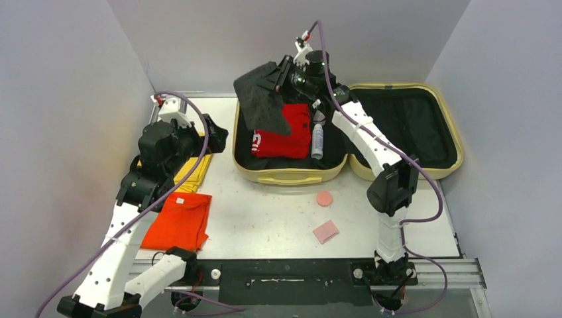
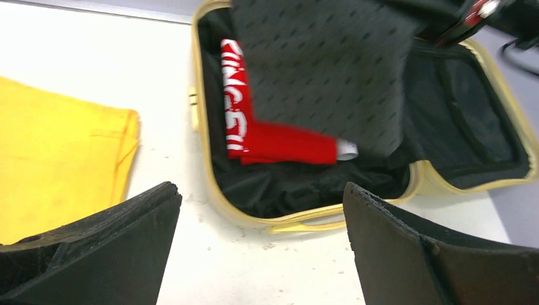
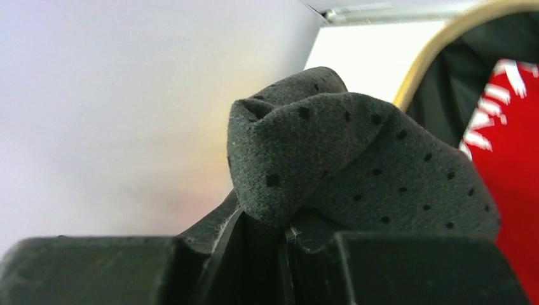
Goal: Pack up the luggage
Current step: Place the clothes in the luggage.
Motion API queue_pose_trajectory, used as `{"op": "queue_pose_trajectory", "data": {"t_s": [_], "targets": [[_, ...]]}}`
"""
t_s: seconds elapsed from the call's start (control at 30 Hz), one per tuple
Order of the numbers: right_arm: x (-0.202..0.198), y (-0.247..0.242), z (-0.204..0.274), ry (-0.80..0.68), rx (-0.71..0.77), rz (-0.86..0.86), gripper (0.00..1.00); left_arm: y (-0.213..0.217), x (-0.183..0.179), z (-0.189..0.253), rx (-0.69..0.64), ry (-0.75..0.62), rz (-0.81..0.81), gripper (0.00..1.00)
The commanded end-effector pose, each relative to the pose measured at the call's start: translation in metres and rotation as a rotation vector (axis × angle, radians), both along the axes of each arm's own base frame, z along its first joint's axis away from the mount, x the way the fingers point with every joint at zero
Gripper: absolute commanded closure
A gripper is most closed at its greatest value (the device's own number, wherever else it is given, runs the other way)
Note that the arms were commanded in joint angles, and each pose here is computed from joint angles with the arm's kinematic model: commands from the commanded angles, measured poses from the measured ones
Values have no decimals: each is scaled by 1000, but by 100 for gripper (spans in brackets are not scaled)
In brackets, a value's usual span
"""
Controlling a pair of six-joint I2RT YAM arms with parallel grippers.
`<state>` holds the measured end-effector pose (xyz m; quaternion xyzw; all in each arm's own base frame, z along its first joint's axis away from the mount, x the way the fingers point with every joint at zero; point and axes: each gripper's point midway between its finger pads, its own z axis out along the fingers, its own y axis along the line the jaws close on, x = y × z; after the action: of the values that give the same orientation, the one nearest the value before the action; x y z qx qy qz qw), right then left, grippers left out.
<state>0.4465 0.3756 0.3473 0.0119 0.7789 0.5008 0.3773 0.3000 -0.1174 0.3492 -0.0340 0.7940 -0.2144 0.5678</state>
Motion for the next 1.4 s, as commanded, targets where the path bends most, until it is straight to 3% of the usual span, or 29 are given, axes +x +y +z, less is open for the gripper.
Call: {"op": "queue_pose_trajectory", "data": {"t_s": [0.0, 0.27, 0.63, 0.9, 1.17, 1.23, 1.3, 1.37], "targets": [[-8, 14, 50, -188, 8, 170, 100, 32, -1, -12, 78, -46, 138, 3], [27, -12, 40, -230, 18, 177, 100, 52, -6, -68, 188, 3, 197, 3], [11, 5, 41, -256, 109, 293, 100, 65, -10, -122, 221, 30, 254, 3], [93, -64, -59, -56, 164, 96, 100, 67, -9, -138, 251, 60, 253, 3], [143, -111, -135, -3, 4, -13, 100, 64, -7, -145, 264, 77, 236, 3], [144, -118, -147, 17, -36, -34, 91, 63, -7, -146, 266, 79, 233, 3], [144, -126, -158, 43, -80, -68, 57, 63, -7, -146, 266, 78, 233, 3], [142, -134, -164, 61, -132, -106, 34, 63, -7, -145, 264, 76, 231, 3]]}}
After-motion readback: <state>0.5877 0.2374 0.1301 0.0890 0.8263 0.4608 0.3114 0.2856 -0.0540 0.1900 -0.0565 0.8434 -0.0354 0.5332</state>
